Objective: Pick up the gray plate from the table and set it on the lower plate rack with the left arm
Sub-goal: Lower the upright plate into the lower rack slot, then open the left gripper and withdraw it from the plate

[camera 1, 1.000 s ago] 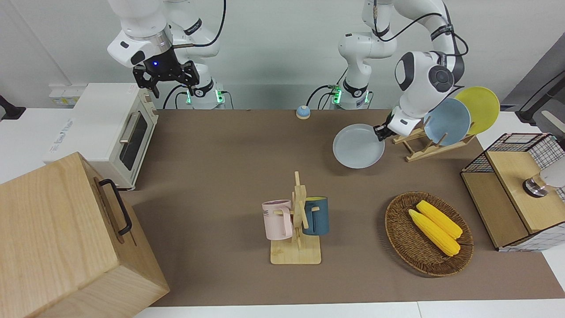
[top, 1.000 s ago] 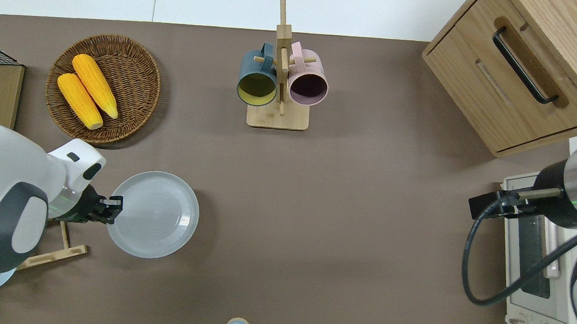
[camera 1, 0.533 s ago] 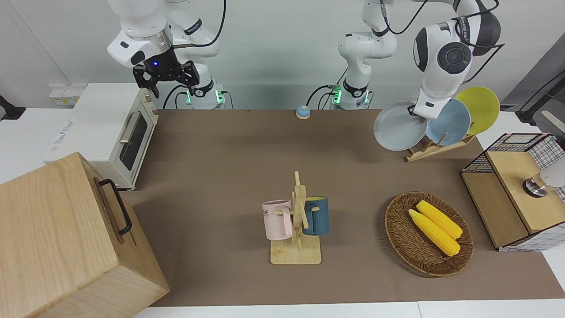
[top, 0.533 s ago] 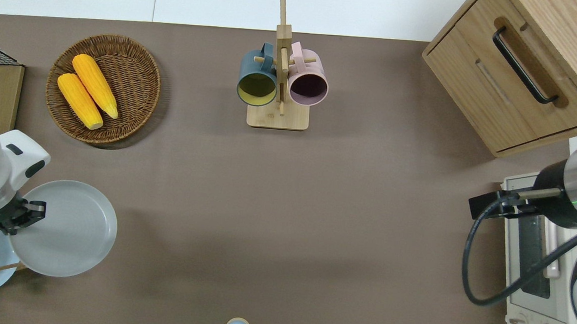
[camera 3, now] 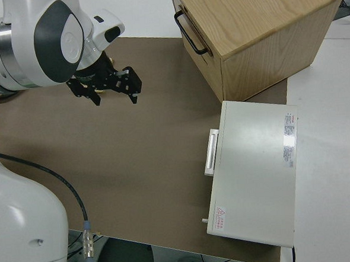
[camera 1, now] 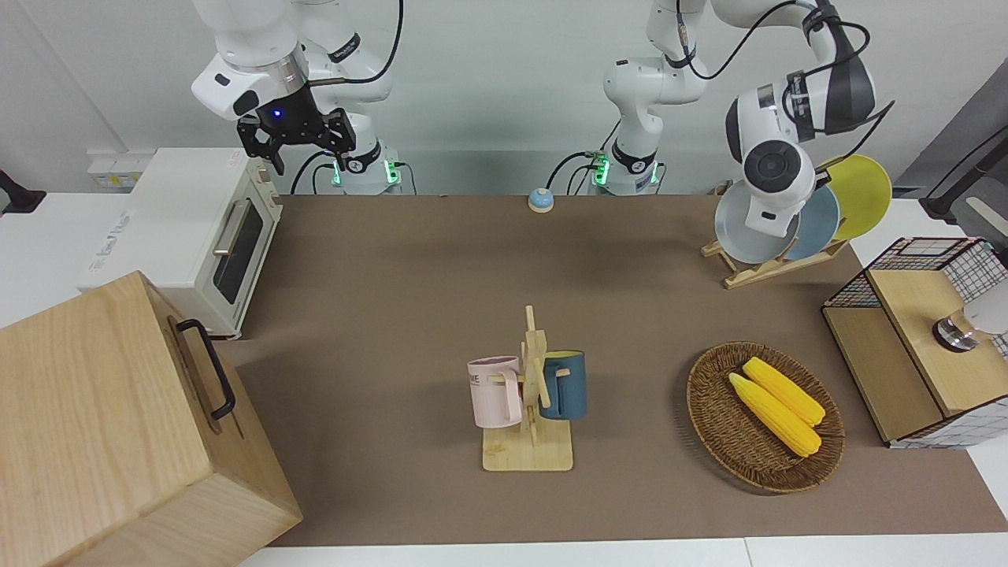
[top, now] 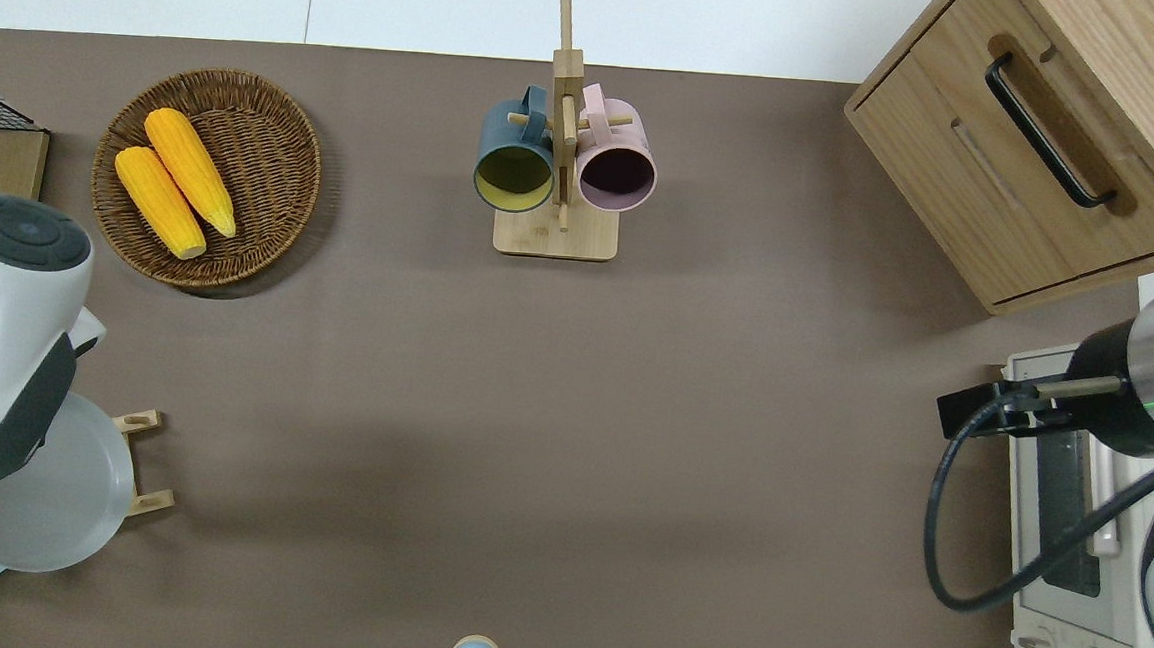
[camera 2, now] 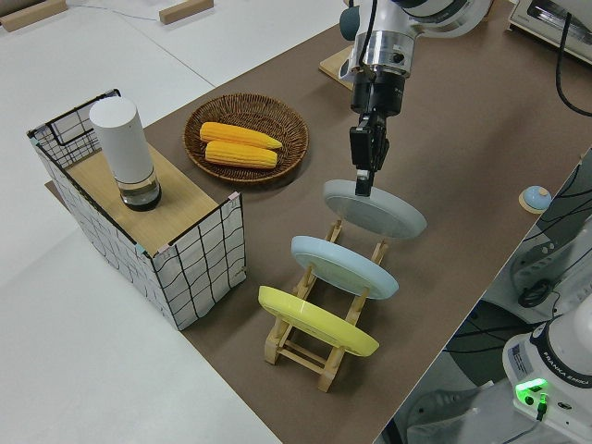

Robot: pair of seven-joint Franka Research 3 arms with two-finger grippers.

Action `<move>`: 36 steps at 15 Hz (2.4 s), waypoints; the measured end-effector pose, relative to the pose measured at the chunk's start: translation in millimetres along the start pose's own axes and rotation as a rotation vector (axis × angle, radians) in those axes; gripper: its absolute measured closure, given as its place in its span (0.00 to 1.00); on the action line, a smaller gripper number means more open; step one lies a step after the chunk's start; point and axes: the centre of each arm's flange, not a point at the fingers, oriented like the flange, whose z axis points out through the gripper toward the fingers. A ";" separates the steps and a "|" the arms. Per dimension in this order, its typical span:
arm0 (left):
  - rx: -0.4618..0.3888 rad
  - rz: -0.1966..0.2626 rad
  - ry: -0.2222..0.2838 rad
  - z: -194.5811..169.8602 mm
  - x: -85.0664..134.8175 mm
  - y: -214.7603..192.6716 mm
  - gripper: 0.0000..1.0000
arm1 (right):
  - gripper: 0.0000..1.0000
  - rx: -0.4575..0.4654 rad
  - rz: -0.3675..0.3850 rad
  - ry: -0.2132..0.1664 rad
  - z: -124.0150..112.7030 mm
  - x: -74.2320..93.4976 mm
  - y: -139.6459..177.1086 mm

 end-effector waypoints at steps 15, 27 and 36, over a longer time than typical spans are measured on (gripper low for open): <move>0.065 -0.045 -0.018 14.0 19.5 60.8 0.40 | 0.01 0.000 0.000 0.000 0.0 0.0 0.0; -0.683 0.039 0.229 -178.0 -52.8 44.0 0.01 | 0.01 0.000 0.000 0.000 0.0 0.0 0.0; -0.740 0.171 0.521 -218.6 -99.4 -35.2 0.00 | 0.01 0.000 0.000 0.000 0.0 0.0 0.0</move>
